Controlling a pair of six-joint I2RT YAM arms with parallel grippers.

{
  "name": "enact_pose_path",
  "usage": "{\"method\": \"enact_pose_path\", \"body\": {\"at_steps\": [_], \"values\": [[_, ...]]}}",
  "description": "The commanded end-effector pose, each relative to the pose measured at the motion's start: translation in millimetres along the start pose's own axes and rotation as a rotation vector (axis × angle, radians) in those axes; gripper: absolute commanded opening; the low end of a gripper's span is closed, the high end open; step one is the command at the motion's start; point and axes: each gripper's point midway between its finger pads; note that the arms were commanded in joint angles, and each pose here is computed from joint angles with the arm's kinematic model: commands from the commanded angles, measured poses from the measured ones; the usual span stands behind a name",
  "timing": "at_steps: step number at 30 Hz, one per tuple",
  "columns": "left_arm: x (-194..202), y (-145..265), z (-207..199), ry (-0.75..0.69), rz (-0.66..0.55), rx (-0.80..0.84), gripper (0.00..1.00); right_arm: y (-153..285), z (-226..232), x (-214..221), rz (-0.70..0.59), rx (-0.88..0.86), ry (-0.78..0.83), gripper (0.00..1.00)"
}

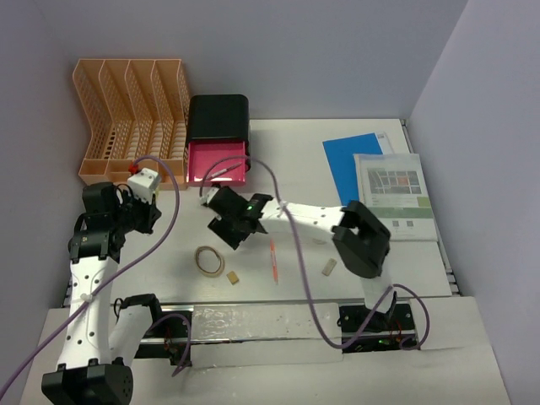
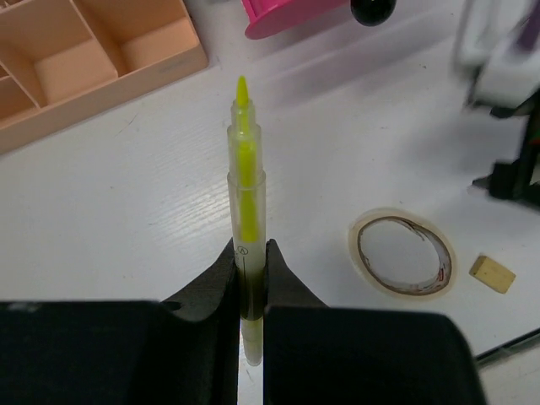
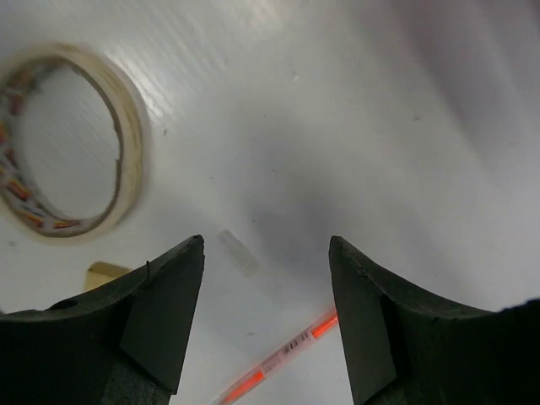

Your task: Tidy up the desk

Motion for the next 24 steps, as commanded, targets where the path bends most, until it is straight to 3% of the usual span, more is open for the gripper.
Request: {"method": "enact_pose_path", "body": {"at_steps": [1,17,19,22,24], "values": [[-7.7,-2.1,11.5,0.003,-0.033,-0.047,0.0,-5.2,-1.1,10.6,0.111,0.045,0.153,0.68],[-11.3,-5.2,9.4,0.008,-0.044,-0.015,0.0,-29.9,8.9,53.0,0.234,-0.046,0.188,0.62],[-11.6,-4.5,8.8,0.008,-0.045,-0.012,0.0,-38.1,10.6,53.8,0.244,-0.051,0.194,0.56],[-11.4,-3.5,9.0,0.004,-0.045,-0.016,0.0,-42.6,11.9,55.6,0.262,-0.053,0.194,0.29],[-10.7,-3.6,8.7,0.004,-0.042,-0.014,0.0,-40.1,9.6,56.9,0.264,-0.043,0.189,0.19]]}}
Point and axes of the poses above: each gripper's point midway between its finger pads, its own y axis back along the fingers, its own z axis along the line the jaws close on, x = y × z, and after that the axes turned 14 degrees about -y, right-handed
